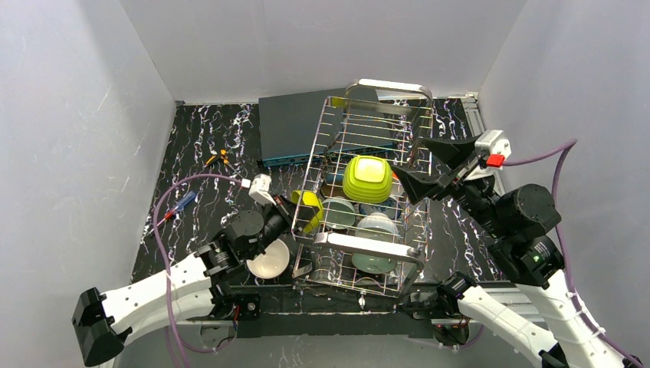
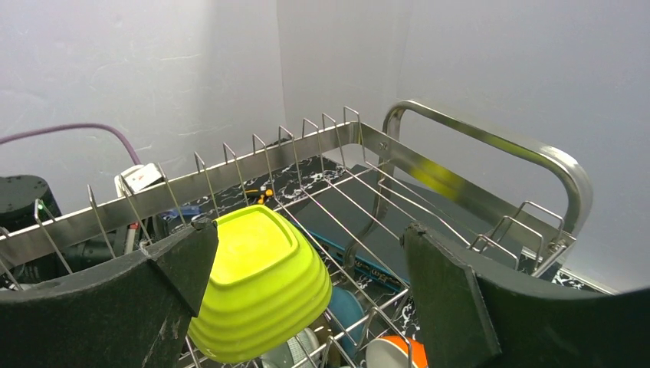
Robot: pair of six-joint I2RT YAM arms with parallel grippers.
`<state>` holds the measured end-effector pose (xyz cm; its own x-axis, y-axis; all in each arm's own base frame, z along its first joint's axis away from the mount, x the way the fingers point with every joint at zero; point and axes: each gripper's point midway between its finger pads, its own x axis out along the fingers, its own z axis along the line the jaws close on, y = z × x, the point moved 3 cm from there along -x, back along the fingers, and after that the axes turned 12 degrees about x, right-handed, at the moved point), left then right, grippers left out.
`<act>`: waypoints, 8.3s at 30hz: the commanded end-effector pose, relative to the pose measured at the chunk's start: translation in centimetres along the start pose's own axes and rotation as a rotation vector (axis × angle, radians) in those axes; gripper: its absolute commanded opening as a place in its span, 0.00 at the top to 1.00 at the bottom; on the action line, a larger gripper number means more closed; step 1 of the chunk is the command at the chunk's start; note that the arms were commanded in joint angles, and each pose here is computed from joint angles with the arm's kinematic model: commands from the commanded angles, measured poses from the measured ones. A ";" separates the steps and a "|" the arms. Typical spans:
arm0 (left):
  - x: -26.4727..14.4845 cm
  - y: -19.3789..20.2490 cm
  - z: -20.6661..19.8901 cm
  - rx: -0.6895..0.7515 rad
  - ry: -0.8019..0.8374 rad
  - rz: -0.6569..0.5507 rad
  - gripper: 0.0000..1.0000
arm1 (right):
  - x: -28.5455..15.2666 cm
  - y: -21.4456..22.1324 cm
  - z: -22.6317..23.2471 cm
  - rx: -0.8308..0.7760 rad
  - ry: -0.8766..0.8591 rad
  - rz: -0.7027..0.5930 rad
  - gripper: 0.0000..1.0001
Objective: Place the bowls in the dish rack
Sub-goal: Pick up the bowl from the center of the board, then place the bowl at the center of the board.
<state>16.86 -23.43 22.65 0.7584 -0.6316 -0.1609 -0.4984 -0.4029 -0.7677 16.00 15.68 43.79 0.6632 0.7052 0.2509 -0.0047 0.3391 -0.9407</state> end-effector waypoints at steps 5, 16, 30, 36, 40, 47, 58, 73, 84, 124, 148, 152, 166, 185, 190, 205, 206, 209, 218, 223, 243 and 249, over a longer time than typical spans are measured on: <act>0.8 -2.1 -2.4 -0.203 0.069 -0.246 1.00 | -0.6 -1.4 0.0 -0.004 0.022 -0.056 0.01; 1.2 0.5 -3.4 -0.291 -0.029 -0.320 1.00 | -0.4 -0.9 -0.3 -0.011 0.028 -0.044 0.01; 2.7 2.4 -3.1 -0.402 -0.001 -0.370 1.00 | -1.1 -1.2 -0.5 -0.026 0.048 -0.045 0.01; 1.8 1.0 -3.0 -0.298 -0.004 -0.409 1.00 | -4.0 -2.1 -1.9 -0.056 0.175 -0.074 0.01; 1.2 1.1 -2.0 -0.277 -0.025 -0.414 1.00 | -6.7 -2.6 -3.0 -0.061 0.268 -0.117 0.01; 1.0 1.6 -1.3 -0.288 -0.030 -0.399 1.00 | -11.0 0.8 -7.3 -0.009 0.585 -0.077 0.01; 1.0 0.9 -2.7 -0.273 0.007 -0.394 1.00 | -12.8 8.8 -7.8 0.186 0.530 -0.099 0.01; 1.1 -0.4 -6.4 -0.275 0.126 -0.367 1.00 | -6.5 15.9 -2.2 0.221 -0.023 0.009 0.01; 2.0 -0.1 -8.0 -0.394 0.154 -0.332 1.00 | -4.1 18.9 0.7 0.225 -0.313 0.036 0.01; 3.6 0.2 -11.5 -0.527 0.227 -0.247 1.00 | -2.3 23.2 0.3 0.090 -0.417 0.128 0.01; 2.9 -0.5 -13.3 -0.431 0.372 -0.306 1.00 | -2.2 24.9 -0.2 0.107 -0.392 0.204 0.17; 3.1 0.4 -10.6 -0.491 0.287 -0.317 1.00 | -2.3 24.4 -0.4 0.100 -0.367 0.184 0.06; 1.1 2.0 -3.9 -0.652 0.150 -0.378 1.00 | -2.3 22.9 -0.4 0.101 -0.348 0.139 0.03; 1.2 6.2 0.2 -0.840 -0.017 -0.413 1.00 | -2.1 22.8 -0.6 0.066 -0.334 0.155 0.03; 0.8 6.0 -0.2 -0.830 -0.023 -0.436 1.00 | -2.2 22.7 -0.7 0.059 -0.331 0.153 0.02; -1.0 4.6 -2.7 -0.754 -0.002 -0.444 1.00 | -2.3 22.8 -0.6 0.058 -0.338 0.162 0.02; -1.1 4.4 -2.6 -0.752 -0.004 -0.448 1.00 | -2.3 22.8 -0.5 0.057 -0.343 0.163 0.02; -1.4 4.0 -2.4 -0.727 -0.017 -0.455 1.00 | -2.4 22.8 -0.3 0.053 -0.362 0.166 0.02; -2.4 3.9 -1.3 -0.499 -0.075 -0.392 1.00 | -1.9 23.2 -0.1 0.036 -0.400 0.166 0.02; -3.2 3.5 -1.2 -0.241 -0.080 -0.339 1.00 | -1.3 23.3 0.3 0.001 -0.453 0.151 0.02; -5.2 2.0 -2.8 0.321 0.211 -0.183 1.00 | 0.1 22.0 1.4 -0.016 -0.539 0.136 0.01; -6.0 2.5 -2.6 0.563 0.315 -0.168 1.00 | 0.8 21.6 1.2 0.051 -0.496 0.157 0.01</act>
<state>10.95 -22.18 23.39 0.7076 -0.6983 0.1076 -0.1673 -0.3135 -0.9347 14.73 23.67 19.30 0.2147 0.9717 0.0984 -0.1653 0.1354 -0.9769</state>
